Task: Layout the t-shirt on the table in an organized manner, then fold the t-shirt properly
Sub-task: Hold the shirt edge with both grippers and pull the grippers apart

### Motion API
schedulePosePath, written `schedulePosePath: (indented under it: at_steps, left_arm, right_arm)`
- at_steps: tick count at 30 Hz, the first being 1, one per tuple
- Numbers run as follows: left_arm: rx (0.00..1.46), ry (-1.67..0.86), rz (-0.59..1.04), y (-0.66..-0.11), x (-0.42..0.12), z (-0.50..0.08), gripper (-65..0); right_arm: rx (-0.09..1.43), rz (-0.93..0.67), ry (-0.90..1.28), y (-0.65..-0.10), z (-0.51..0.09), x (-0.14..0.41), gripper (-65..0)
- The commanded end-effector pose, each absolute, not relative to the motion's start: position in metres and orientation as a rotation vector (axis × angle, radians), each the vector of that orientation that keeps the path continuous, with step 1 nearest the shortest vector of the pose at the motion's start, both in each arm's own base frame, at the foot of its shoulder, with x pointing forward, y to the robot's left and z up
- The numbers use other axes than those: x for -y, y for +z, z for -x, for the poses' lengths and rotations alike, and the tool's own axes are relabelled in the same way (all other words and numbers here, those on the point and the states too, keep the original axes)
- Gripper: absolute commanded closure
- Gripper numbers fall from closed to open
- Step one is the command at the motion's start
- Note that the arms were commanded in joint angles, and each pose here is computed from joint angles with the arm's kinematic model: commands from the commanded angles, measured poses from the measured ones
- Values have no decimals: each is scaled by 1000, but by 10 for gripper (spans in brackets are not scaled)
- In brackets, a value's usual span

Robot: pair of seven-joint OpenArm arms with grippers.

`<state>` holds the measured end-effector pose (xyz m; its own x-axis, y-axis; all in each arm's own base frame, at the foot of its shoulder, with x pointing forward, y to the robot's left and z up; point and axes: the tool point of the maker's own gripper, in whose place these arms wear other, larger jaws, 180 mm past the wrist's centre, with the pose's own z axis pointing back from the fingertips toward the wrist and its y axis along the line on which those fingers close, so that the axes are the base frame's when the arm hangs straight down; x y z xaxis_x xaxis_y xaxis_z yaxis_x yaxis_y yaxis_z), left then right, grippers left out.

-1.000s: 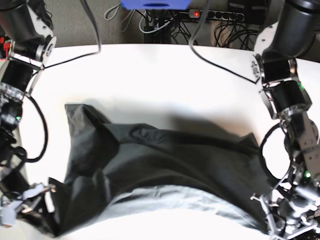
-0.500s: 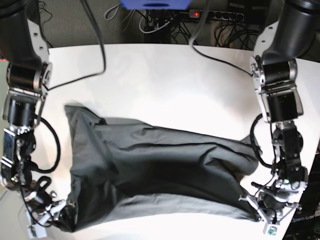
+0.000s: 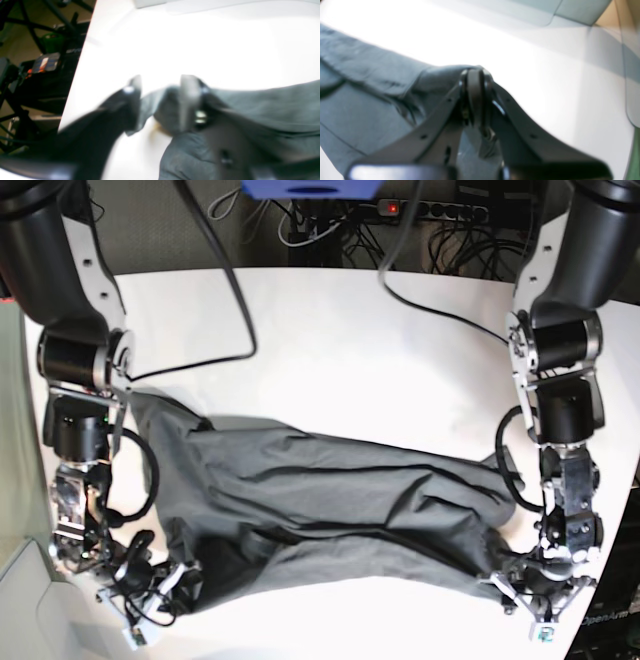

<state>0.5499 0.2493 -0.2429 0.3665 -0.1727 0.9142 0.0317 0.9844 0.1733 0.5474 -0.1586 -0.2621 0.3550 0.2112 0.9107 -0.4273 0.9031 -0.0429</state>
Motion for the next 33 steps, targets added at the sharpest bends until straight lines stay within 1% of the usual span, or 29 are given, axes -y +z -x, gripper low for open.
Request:
schedulePosePath:
  at_steps: [1, 2, 3, 5, 7, 9, 10, 13, 18, 21, 25, 26, 29, 32, 33]
  left_arm:
    - [1287, -124, -149, -205, -254, -562, -343]
    - [1292, -124, -149, -204, -254, -562, -396]
    - [1293, -127, -151, -203, -253, -561, -427]
    - [1275, -134, -146, -212, -252, -558, -436]
    - [1269, -138, -143, -216, -251, -555, -436]
    - [1265, -147, -161, -215, -251, -548, -437]
    - [1241, -148, -175, -221, -253, -539, -437]
    - [1192, -177, -236, -236, -262, -506, -438]
    - [1130, -228, -263, -278, -260, -455, -438]
    - [1077, -238, -256, -306, -259, -433, -439]
    - [1074, -231, -241, -326, -260, -421, -440]
    - [1083, -211, -240, -327, -265, -419, -452]
    - [1078, -155, -218, -337, -273, -418, -536]
    - [1041, -122, -205, -352, -280, -415, -650]
    - [1038, -116, -197, -353, -279, -418, -650]
  right_arm:
    - [1228, -200, 421, -225, -561, 164, -69]
    - [1218, -190, 429, -229, -560, 164, -113]
    - [1211, -184, 432, -231, -559, 165, -160]
    - [1202, -177, 431, -236, -557, 169, -248]
    - [1174, -176, 430, -251, -550, 170, -320]
    - [1171, -147, 430, -255, -543, 183, -371]
    - [1162, -127, 434, -260, -536, 190, -387]
    - [1123, -45, 471, -275, -508, 206, -393]
    - [1122, 9, 539, -291, -465, 201, -393]
    - [1103, 19, 576, -306, -432, 194, -393]
    - [1086, -3, 584, -323, -400, 180, -393]
    - [1084, -4, 572, -326, -392, 180, -393]
    - [1087, -13, 556, -329, -375, 175, -393]
    - [1080, -21, 558, -333, -359, 169, -393]
    - [1075, -19, 562, -335, -355, 169, -393]
